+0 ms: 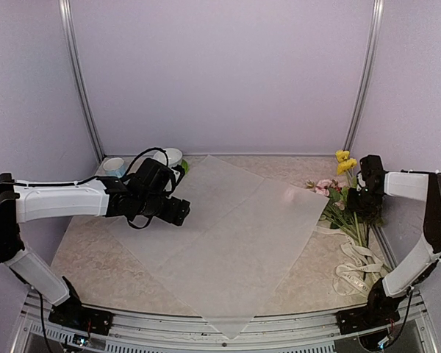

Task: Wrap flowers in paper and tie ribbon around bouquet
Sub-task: Pick up the fake flower from the corner of the board.

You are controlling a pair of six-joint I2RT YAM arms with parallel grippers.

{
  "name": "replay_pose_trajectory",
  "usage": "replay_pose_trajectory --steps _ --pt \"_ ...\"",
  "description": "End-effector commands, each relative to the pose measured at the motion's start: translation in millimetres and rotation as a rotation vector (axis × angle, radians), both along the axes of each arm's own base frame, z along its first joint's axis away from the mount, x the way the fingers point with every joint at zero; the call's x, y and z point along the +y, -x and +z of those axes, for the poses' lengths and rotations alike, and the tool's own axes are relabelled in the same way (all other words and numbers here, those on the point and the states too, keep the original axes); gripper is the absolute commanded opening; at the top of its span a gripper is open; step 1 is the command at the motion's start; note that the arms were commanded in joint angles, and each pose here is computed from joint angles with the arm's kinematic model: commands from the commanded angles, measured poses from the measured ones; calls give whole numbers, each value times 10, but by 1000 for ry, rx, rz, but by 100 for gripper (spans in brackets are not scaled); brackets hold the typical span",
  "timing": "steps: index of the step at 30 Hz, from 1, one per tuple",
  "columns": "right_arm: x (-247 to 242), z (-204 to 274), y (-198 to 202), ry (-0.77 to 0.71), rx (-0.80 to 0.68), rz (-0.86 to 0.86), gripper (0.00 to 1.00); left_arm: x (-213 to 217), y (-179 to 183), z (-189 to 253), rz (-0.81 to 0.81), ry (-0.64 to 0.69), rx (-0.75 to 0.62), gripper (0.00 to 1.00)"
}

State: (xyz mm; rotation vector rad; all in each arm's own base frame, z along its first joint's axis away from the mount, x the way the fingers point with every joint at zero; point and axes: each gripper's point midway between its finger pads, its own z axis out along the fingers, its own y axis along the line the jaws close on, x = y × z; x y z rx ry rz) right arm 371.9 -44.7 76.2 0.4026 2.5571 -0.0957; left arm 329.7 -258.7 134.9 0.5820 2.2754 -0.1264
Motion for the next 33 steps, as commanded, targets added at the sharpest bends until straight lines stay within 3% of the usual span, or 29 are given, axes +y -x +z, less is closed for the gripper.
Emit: replay_pose_trajectory --steps 1,13,17,18,28,30,33 --pt "-46 -29 10 15 19 0 34 -26 -23 4 -8 -11 -20 90" --pt "-143 -241 -28 72 71 8 23 4 -15 18 -11 -30 -24 90" --pt "-152 -162 -84 85 58 22 0 18 -2 60 -8 -24 -32 90" --pt "-153 -99 -107 88 45 26 0 16 3 77 -9 -20 -36 90" --pt "-274 966 -168 244 -82 24 0 -111 -1 273 -33 4 -89 90" --pt "-237 1316 -195 277 -169 43 0 -147 4 320 -41 13 -104 90" --pt "99 2054 -230 287 -435 164 0 -239 30 418 -71 37 -134 90"
